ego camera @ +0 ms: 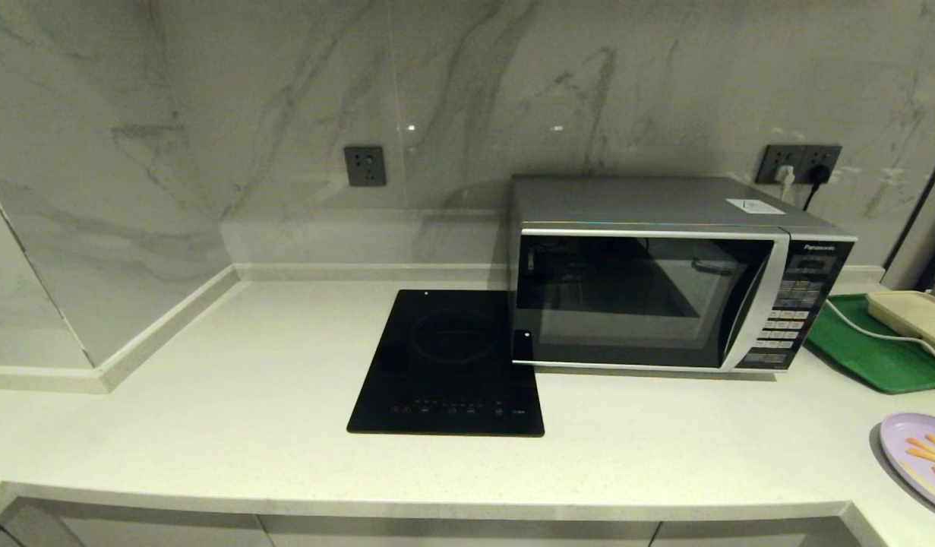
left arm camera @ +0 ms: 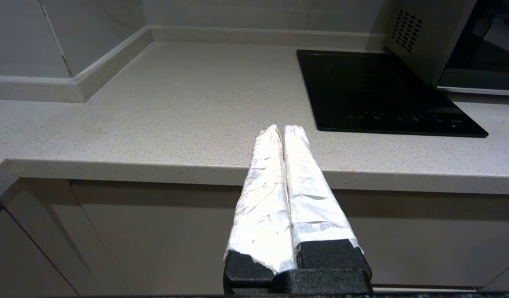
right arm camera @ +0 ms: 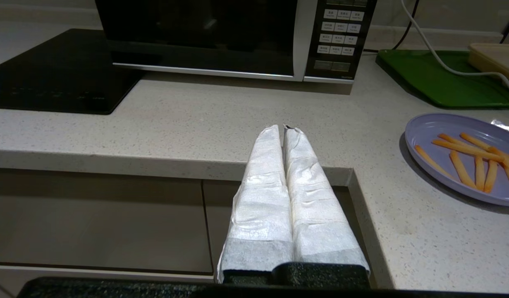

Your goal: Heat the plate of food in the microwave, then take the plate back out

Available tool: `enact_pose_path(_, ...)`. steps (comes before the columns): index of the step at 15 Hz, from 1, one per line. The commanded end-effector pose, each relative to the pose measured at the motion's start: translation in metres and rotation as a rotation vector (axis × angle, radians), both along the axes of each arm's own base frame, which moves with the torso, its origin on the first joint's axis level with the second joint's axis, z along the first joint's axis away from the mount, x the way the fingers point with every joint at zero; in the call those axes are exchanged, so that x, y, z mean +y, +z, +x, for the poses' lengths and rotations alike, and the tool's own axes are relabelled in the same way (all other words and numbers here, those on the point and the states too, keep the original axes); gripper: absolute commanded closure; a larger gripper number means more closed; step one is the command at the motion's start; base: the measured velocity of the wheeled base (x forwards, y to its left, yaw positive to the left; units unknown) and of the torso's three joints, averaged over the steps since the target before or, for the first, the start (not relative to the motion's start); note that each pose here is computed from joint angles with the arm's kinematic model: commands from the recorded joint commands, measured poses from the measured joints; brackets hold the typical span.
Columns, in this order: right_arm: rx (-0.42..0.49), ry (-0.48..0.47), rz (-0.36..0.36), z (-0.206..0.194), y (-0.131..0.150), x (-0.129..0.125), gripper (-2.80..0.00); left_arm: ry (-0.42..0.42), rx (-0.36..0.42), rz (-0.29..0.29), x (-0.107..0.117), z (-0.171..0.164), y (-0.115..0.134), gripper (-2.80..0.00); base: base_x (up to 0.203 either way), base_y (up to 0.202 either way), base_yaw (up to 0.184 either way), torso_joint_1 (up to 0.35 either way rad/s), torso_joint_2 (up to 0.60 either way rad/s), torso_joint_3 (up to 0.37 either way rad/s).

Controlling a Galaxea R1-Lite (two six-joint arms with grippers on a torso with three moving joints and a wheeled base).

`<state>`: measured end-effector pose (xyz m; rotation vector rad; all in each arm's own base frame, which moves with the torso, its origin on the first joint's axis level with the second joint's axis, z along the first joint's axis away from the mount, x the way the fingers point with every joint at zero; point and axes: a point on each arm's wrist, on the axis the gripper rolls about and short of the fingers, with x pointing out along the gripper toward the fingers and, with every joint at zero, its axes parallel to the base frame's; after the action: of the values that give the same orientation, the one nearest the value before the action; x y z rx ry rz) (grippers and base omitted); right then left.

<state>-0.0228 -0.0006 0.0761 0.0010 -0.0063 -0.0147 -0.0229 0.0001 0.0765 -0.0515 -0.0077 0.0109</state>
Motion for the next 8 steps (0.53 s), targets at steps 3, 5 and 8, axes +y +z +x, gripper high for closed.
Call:
enact_pose_path(3,0.001,-0.001,0.011,0.0001,0.0000,-0.0001,0.00,0.001,0.000,-0.001,0.0000,0.0000,0.0000,0.00,0.000,0.000,0.000,0.000,0.00,0.000)
enact_pose_path(5,0.001,-0.005,0.016,0.0001,0.0000,-0.0002,0.00,0.001,-0.001,-0.001,0.0000,0.0000,0.0000,0.00,0.000,0.000,0.000,0.000,0.00,0.000)
enact_pose_path(8,0.002,-0.005,0.016,0.0002,-0.0002,-0.0002,0.00,0.001,-0.002,-0.001,0.0000,-0.0001,0.0000,0.00,0.000,0.000,0.000,0.000,0.00,0.000)
